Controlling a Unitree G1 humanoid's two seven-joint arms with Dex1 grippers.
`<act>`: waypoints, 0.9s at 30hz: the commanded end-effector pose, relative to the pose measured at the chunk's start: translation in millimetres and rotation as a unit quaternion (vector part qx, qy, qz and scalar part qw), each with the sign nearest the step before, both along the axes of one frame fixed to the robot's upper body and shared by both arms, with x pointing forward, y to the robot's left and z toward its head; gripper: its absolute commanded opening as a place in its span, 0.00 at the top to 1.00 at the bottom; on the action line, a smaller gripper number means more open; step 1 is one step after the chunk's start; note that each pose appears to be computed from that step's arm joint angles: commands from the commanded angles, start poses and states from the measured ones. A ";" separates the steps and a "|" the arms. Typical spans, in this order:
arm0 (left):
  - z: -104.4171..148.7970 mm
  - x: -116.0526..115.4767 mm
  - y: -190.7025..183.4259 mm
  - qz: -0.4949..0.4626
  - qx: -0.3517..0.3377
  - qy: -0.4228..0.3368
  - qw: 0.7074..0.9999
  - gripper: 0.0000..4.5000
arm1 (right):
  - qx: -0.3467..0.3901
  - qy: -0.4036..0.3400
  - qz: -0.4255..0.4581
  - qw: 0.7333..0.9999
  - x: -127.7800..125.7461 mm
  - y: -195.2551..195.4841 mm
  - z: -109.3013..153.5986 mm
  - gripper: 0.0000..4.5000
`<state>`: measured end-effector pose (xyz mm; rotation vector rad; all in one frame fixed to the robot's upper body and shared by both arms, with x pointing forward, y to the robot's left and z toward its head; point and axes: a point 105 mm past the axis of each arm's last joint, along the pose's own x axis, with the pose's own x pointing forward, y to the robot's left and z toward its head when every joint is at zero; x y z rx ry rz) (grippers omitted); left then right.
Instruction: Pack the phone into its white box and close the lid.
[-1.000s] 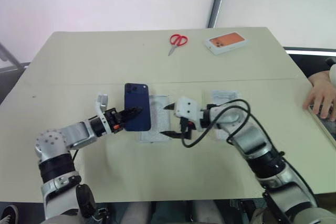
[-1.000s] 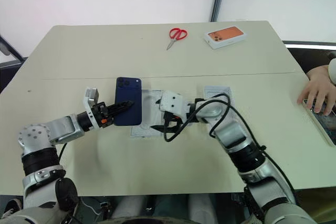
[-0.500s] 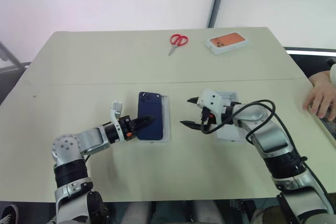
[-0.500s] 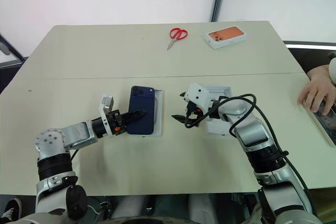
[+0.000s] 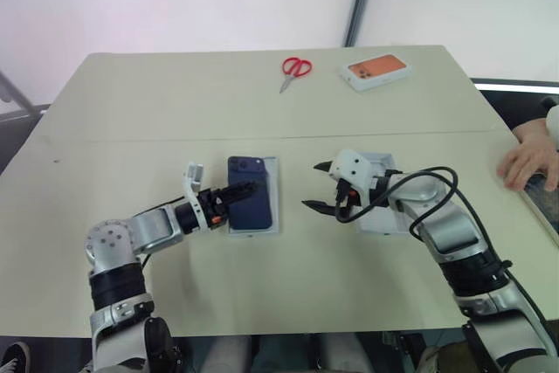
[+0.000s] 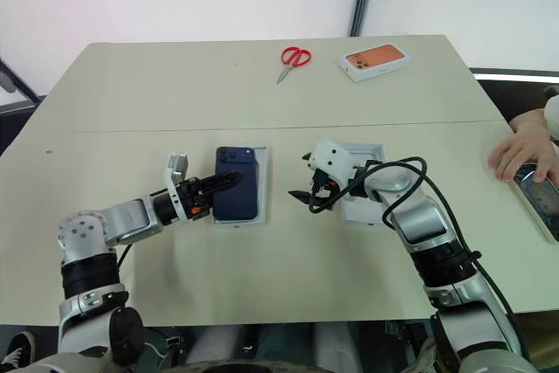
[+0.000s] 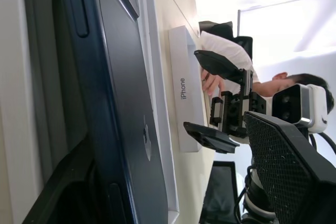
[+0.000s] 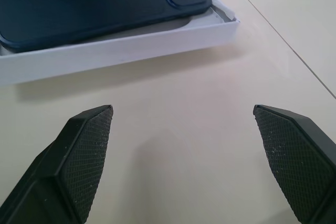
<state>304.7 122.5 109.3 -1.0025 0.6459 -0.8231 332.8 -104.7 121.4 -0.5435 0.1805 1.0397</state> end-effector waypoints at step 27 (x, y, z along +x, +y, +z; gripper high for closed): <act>21.2 -3.5 8.6 -0.073 0.141 -0.063 0.985 0.16 | 0.010 -0.029 0.022 0.999 4.2 19.9 9.1 0.00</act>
